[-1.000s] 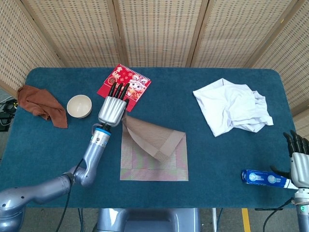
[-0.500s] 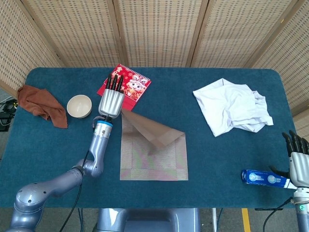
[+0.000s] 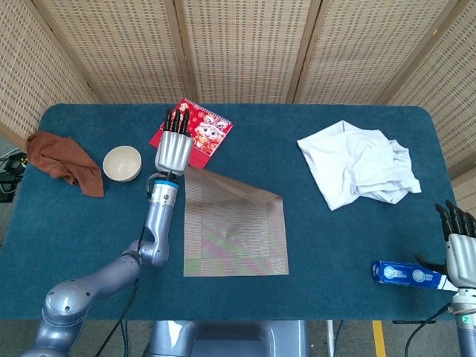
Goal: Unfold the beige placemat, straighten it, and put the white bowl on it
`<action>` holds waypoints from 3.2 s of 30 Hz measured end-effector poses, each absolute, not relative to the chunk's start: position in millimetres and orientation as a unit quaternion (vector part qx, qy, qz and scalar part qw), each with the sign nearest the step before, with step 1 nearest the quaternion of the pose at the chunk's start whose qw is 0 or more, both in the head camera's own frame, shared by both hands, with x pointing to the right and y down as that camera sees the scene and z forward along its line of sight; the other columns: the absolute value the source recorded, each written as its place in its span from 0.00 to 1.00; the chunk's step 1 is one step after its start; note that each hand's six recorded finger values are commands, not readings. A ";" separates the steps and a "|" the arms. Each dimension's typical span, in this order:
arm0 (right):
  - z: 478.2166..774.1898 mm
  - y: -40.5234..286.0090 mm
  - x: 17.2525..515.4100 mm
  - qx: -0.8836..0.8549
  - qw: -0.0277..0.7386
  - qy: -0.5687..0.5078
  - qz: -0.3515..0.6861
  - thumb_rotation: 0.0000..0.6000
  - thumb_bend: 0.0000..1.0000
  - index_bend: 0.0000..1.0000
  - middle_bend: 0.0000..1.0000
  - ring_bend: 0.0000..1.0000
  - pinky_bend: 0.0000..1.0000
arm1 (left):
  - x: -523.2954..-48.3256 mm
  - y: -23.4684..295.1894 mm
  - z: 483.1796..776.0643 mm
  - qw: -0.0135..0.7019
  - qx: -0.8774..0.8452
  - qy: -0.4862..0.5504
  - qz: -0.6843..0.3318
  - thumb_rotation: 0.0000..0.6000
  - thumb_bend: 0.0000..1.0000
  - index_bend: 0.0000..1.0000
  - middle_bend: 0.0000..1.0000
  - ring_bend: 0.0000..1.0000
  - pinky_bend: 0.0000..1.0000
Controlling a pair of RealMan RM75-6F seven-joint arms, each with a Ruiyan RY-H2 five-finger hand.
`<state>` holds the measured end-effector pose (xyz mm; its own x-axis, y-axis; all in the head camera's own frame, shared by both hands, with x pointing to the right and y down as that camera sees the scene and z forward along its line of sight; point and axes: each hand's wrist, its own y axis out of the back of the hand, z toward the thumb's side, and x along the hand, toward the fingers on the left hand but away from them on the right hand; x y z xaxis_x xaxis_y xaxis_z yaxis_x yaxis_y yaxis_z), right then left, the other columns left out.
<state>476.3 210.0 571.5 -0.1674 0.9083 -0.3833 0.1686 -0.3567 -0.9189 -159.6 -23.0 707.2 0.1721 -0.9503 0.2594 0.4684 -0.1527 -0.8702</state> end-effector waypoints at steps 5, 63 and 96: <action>570.9 209.9 475.8 -0.567 0.310 -0.475 0.597 1.00 0.21 0.07 0.00 0.00 0.00 | -161.1 -23.1 715.3 0.593 -0.470 0.238 -0.609 1.00 0.35 0.40 0.00 0.00 0.00; 577.0 221.8 444.1 -0.604 0.327 -0.439 0.580 1.00 0.21 0.07 0.00 0.00 0.00 | -368.6 160.6 590.8 0.426 -0.598 0.362 -0.574 1.00 0.10 0.06 0.00 0.00 0.00; 629.3 238.5 311.1 -0.721 0.366 -0.345 0.477 1.00 0.21 0.30 0.00 0.00 0.00 | -421.2 209.3 547.2 0.395 -0.590 0.421 -0.564 1.00 0.10 0.06 0.00 0.00 0.00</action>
